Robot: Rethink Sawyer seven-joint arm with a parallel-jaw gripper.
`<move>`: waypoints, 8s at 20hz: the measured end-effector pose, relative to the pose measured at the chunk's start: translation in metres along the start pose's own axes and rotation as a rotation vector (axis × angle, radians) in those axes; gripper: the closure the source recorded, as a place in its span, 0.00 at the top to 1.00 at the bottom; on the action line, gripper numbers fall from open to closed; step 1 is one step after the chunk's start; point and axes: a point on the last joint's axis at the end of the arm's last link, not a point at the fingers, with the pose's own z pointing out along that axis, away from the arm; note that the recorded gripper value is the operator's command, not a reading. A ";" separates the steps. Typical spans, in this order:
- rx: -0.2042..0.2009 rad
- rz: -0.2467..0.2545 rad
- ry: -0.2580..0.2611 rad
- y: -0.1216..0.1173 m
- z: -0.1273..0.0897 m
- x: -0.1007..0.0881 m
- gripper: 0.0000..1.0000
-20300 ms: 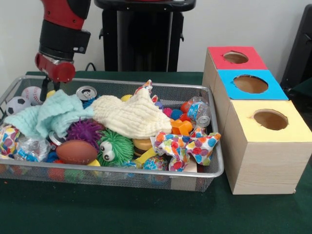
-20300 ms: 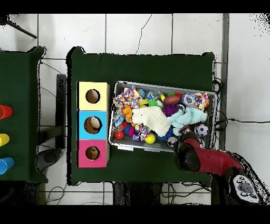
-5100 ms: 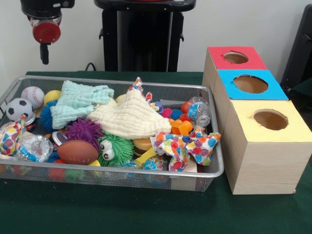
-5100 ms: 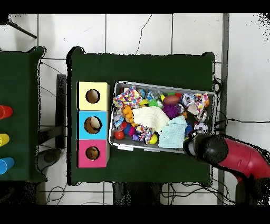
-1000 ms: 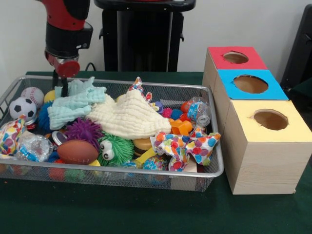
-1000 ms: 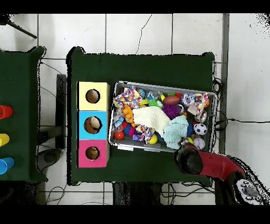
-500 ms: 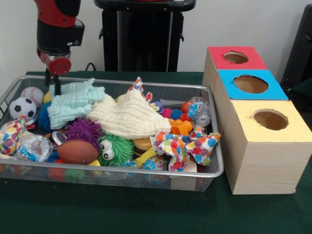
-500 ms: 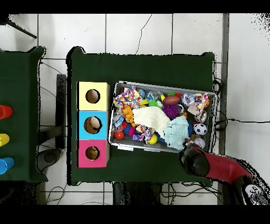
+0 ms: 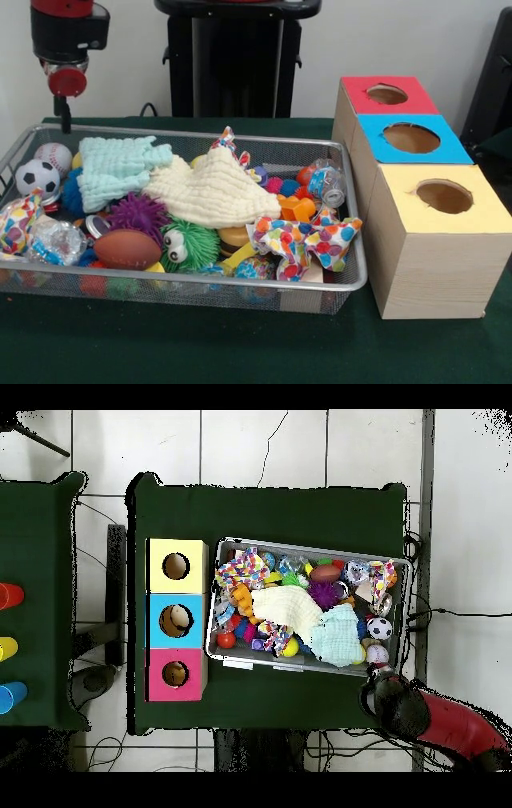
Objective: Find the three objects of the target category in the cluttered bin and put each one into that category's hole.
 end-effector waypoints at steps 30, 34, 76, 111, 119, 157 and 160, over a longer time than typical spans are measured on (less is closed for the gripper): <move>0.016 -0.172 -0.027 -0.001 0.063 0.001 1.00; 0.007 -0.152 -0.032 -0.006 0.069 -0.011 1.00; -0.010 -0.085 0.104 0.033 -0.015 -0.016 1.00; -0.080 -0.210 0.044 0.058 0.087 -0.011 1.00; -0.078 -0.231 0.029 0.062 0.086 -0.011 0.00; -0.007 -0.099 -0.033 0.035 -0.055 -0.061 0.00; -0.017 -0.103 -0.024 0.040 -0.055 -0.058 0.00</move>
